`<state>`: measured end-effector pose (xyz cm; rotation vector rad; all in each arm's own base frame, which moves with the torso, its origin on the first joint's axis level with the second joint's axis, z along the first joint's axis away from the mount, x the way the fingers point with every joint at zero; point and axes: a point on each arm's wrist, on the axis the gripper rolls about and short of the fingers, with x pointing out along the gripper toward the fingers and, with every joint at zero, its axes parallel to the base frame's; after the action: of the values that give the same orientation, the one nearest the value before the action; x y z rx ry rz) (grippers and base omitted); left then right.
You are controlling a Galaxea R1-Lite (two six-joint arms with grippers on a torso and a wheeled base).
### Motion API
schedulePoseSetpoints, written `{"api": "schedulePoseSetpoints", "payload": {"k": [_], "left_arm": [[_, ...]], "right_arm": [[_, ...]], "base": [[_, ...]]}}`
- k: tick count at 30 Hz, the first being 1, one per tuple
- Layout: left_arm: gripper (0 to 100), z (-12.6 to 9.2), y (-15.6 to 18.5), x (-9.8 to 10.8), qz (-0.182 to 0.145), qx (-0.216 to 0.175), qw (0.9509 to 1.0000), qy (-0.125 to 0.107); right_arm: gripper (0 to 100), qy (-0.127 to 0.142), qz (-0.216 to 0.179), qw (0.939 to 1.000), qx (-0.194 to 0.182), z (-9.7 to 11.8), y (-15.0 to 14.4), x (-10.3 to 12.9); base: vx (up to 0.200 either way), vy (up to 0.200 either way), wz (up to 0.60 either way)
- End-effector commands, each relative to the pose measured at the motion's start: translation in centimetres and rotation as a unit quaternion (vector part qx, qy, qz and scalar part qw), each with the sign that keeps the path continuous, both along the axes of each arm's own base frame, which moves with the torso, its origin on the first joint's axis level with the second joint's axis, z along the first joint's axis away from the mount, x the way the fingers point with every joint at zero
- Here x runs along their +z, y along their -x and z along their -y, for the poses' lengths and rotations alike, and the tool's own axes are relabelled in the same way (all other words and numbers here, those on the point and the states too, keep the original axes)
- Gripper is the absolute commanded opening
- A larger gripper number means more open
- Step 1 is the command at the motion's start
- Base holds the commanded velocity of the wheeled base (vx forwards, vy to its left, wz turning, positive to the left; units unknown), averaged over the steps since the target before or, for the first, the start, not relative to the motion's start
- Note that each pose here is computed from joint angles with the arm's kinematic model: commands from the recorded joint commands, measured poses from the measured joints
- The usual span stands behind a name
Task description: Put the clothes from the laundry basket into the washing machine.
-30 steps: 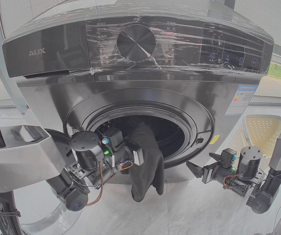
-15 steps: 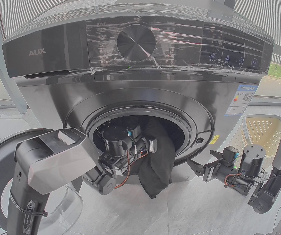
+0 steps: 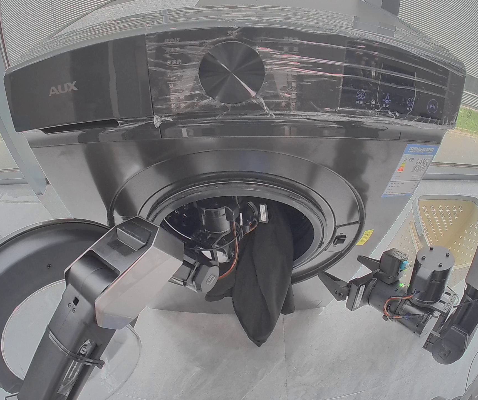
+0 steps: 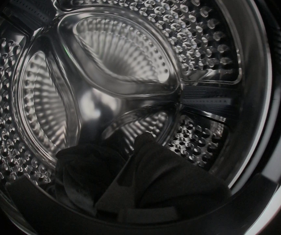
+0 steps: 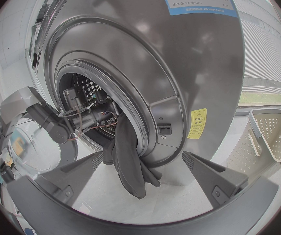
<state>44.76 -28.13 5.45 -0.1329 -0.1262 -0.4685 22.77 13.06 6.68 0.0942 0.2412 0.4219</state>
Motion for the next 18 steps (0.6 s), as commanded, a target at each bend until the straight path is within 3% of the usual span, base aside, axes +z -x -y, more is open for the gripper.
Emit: {"api": "schedulePoseSetpoints", "payload": {"k": [1,7,13,14,17,18], "left_arm": [[0,-0.3,-3.9,-3.6,-0.030,0.046,0.9984,-0.016],[0,-1.6,-4.7,-3.7,-0.046,0.071,0.9961,-0.023],[0,-1.7,-4.7,-1.9,-0.035,0.072,0.9967,-0.015],[100,-1.7,-4.6,-1.2,-0.030,0.072,0.9969,-0.011],[100,-1.5,-4.3,0.0,-0.023,0.068,0.9974,-0.003],[100,-1.7,-3.4,0.9,-0.041,0.066,0.9969,-0.015]], "right_arm": [[100,0.003,-0.005,1.0000,0.004,0.0,0.3,-0.2],[100,0.004,-0.006,1.0000,0.004,-0.1,0.3,-0.2],[100,0.004,-0.007,1.0000,0.006,-0.2,0.3,-0.3],[100,0.004,-0.006,1.0000,0.006,-0.2,0.3,-0.2],[100,0.003,-0.005,1.0000,0.006,-0.1,0.4,-0.2],[100,0.003,-0.005,1.0000,0.005,-0.1,0.3,-0.2]], "base": [[0.000,0.000,0.00],[0.000,0.000,0.00],[0.000,0.000,0.00],[0.000,0.000,0.00],[0.000,0.000,0.00],[0.000,0.000,0.00]]}}
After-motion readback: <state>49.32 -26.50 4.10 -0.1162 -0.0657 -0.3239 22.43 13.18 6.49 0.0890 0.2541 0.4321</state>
